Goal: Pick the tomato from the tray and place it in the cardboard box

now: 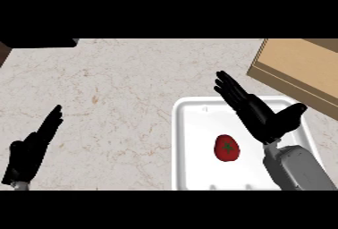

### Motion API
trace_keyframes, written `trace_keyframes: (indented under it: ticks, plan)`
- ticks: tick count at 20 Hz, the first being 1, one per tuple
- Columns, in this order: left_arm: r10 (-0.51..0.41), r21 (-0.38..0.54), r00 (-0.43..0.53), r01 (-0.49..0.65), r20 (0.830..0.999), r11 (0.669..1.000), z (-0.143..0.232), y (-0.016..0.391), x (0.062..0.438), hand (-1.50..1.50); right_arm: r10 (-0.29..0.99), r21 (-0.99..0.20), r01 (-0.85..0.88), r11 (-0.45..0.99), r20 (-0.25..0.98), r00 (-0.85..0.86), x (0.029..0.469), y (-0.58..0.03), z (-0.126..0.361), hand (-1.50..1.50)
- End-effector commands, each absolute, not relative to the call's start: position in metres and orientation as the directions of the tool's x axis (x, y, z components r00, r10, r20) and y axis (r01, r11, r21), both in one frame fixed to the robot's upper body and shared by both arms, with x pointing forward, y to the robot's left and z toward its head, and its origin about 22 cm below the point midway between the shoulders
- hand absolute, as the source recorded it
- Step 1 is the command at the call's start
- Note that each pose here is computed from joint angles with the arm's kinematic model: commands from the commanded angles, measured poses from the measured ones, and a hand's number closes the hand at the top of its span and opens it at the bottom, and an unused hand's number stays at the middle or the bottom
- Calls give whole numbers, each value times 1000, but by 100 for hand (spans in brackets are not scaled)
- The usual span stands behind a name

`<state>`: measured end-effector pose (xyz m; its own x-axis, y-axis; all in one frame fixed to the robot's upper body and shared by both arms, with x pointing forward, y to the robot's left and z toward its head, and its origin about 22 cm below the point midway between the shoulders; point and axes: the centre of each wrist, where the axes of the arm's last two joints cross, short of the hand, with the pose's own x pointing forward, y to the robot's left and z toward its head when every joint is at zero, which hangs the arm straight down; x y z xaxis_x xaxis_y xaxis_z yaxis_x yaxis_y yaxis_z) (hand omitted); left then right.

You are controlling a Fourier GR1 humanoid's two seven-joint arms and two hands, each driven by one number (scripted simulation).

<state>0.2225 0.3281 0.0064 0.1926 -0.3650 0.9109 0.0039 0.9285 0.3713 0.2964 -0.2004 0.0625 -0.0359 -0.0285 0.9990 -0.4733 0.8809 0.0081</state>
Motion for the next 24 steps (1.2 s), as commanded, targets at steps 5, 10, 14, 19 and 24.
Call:
trace_keyframes:
  ticks: [5, 10, 14, 19, 24]
  plan:
    - [-327, 329, -36, 111, 944, 938, 38, 279, 255, 0, 133, -143, 72, 987, 982, 131, 268, -218, 10, -150]
    - [-298, 300, -33, 154, 954, 942, 34, 272, 250, 0, 636, -661, 158, 734, 750, 183, 248, -288, -11, -150]
    - [-279, 283, -47, 186, 959, 941, 35, 259, 255, 0, 816, -827, 154, 540, 559, 143, 221, -278, -33, -150]
    - [-271, 274, -43, 207, 961, 939, 33, 249, 259, 0, 889, -891, 212, 402, 435, 141, 210, -263, -16, -150]
    - [-262, 267, -50, 216, 964, 939, 37, 242, 260, 0, 884, -913, 105, 395, 408, 228, 194, -226, 6, -150]
